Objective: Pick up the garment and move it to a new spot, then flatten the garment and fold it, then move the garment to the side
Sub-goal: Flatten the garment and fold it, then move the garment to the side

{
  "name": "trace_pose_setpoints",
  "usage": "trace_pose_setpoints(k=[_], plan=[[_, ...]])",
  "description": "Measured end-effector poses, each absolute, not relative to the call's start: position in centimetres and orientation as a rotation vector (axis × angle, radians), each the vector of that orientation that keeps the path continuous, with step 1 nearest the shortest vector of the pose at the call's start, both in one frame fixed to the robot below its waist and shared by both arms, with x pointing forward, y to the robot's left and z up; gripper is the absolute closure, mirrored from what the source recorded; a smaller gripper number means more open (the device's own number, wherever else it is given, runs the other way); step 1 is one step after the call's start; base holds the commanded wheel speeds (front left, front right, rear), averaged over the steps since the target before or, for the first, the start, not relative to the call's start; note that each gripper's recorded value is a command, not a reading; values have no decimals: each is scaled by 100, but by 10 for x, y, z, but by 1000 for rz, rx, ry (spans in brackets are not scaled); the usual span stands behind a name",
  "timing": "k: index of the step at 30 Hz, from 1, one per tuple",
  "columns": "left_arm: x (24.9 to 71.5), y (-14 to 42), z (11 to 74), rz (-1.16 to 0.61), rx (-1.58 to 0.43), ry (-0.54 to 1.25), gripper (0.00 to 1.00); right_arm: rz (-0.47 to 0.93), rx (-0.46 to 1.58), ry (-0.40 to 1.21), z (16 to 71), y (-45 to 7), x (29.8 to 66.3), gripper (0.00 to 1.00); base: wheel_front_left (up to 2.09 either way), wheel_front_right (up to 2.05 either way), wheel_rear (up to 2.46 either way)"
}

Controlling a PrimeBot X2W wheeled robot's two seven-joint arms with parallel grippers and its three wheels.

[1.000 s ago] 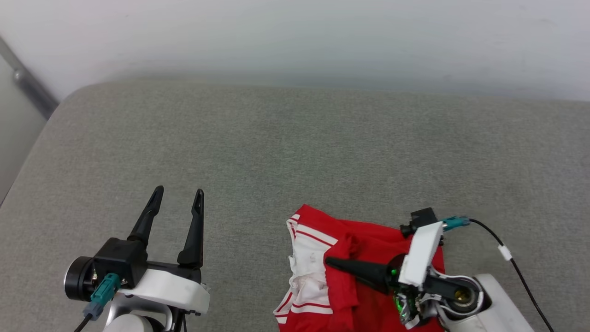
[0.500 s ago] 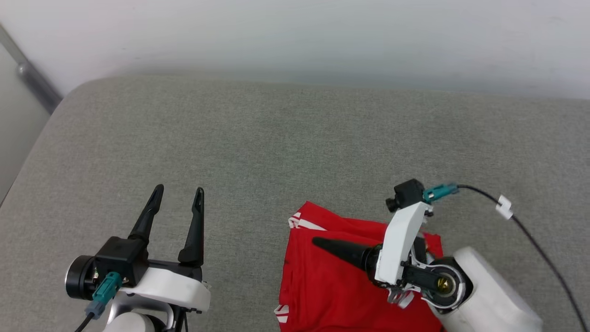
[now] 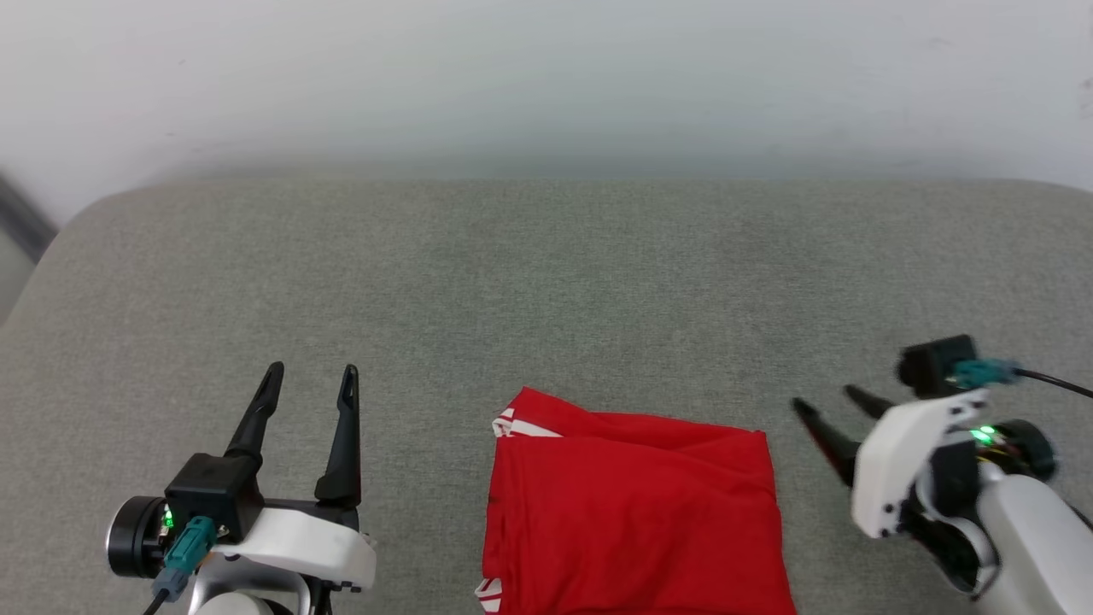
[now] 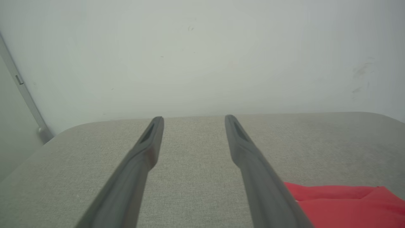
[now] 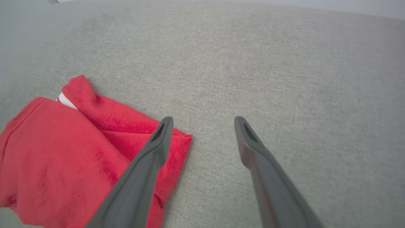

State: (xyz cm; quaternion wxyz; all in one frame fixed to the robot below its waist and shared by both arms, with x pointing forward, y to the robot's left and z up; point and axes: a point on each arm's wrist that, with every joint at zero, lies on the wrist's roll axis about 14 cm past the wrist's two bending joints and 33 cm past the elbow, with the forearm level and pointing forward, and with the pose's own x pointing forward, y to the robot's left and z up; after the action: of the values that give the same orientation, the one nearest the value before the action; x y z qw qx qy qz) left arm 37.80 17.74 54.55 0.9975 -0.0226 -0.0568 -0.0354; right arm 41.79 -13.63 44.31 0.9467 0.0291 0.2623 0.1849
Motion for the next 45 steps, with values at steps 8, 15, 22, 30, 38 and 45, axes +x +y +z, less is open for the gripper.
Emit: trace_pose_setpoints(k=[8, 15, 22, 30, 38, 45], plan=[[378, 180, 540, -57, -45, -97, 0, 118, 24, 208, 494, -214, 408, 0, 0, 0, 0], [370, 184, 535, -42, -49, -82, 0, 70, 21, 22, 525, -211, 379, 0, 0, 0, 0], [359, 186, 528, -31, -55, -61, 0, 83, 34, -32, 537, -195, 358, 0, 0, 0, 0], [361, 189, 522, -25, -54, -42, 0, 81, 47, -28, 540, -192, 354, 0, 0, 0, 0], [363, 190, 518, -19, -66, -29, 0, 77, 48, -2, 536, -193, 355, 0, 0, 0, 0], [370, 192, 521, 1, -94, -41, 0, -50, 219, 264, 483, -240, 350, 0, 0, 0, 0]])
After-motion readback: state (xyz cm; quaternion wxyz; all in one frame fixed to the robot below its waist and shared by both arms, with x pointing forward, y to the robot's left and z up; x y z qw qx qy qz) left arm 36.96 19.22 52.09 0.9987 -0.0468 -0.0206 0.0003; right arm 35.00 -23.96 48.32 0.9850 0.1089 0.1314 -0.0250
